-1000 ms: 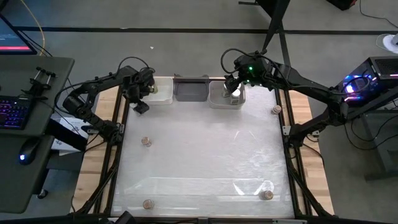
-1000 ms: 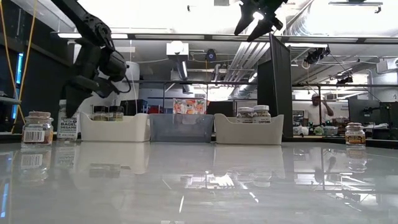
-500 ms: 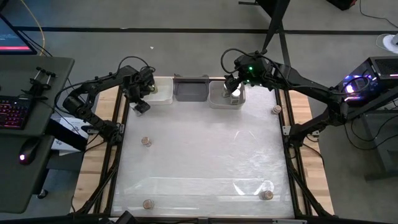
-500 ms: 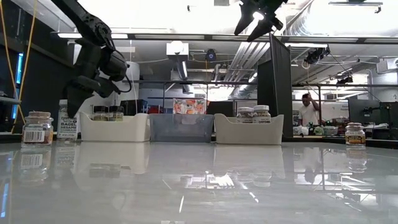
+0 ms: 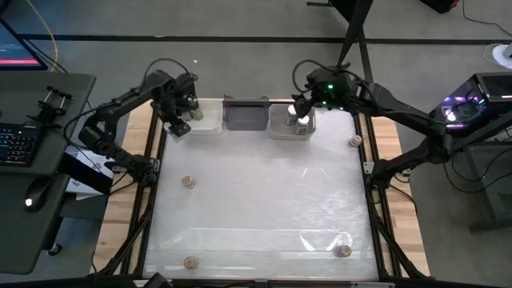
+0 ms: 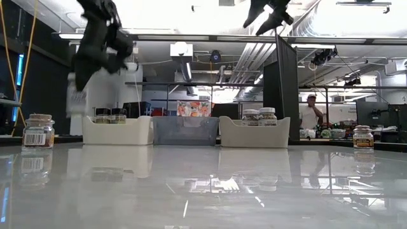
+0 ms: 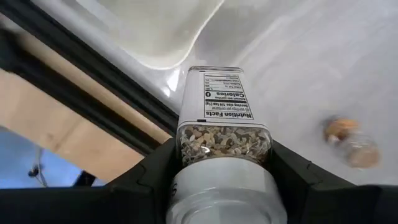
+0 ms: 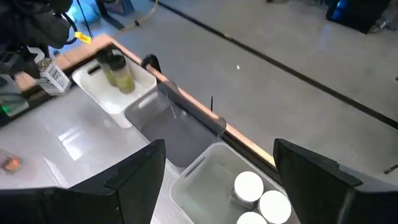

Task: Sort spices by type
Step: Put the white seasoning bottle into the gray bin

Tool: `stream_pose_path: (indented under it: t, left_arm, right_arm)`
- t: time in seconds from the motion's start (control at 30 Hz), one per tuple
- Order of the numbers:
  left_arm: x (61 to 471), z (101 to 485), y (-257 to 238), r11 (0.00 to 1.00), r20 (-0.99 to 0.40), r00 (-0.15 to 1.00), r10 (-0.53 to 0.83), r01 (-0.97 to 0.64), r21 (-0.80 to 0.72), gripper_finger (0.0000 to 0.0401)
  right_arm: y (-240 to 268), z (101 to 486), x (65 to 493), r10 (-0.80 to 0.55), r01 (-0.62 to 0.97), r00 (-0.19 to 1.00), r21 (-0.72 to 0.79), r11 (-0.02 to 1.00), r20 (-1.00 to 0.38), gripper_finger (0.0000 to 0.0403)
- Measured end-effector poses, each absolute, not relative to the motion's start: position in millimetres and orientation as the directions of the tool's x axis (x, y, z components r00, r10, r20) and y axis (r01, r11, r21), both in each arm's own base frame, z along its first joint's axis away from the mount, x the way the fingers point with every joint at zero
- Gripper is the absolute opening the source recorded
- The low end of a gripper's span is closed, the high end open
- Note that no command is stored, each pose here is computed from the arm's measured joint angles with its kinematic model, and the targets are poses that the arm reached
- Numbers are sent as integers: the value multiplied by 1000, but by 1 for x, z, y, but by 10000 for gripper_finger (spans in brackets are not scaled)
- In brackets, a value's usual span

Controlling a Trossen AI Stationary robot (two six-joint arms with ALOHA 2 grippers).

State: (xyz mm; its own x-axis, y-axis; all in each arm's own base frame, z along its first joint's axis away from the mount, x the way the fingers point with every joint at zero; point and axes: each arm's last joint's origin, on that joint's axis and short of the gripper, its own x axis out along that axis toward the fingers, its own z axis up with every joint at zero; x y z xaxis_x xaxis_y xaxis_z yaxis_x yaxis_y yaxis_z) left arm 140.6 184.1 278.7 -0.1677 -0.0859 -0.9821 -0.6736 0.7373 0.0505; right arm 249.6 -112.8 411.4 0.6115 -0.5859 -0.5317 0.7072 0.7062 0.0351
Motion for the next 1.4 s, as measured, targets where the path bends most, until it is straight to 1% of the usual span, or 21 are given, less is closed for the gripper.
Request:
stream_pose_path:
  t: [0.1,0.2,0.3,0.37,0.47,0.67,0.83,1.0,1.27,1.4]
  left_arm:
    - [154,309,178,752,-996,-91,-6,-657,56,165]
    - [178,329,168,805,-998,-3,69,-591,58,165]
    - [210,341,161,837,-978,134,158,-543,61,165]
    - [235,347,156,870,-952,242,186,-490,45,165]
    - [275,353,155,907,-907,359,218,-417,53,165]
    - [352,346,162,959,-838,490,239,-257,124,165]
    - [402,323,167,974,-801,556,219,-174,146,165]
    - [430,289,172,979,-801,564,200,-151,138,165]
    - [447,238,187,979,-849,494,189,-159,125,165]
    - [448,229,189,979,-861,473,185,-170,117,165]
  right_arm:
    - [-109,421,239,-595,709,634,64,702,-494,293]
    - [-105,429,231,-603,709,649,81,701,-463,293]
    - [-104,433,227,-623,724,643,87,685,-445,293]
    - [-104,433,227,-625,725,643,87,684,-444,293]
    - [-104,432,227,-624,725,642,86,684,-446,293]
    - [-105,433,228,-631,738,640,121,664,-439,293]
    - [-105,434,228,-650,750,632,122,651,-422,293]
    - [-106,434,227,-658,759,625,131,638,-420,293]
    - [-106,434,227,-660,767,623,163,621,-419,293]
    - [-106,434,227,-660,772,622,186,608,-422,293]
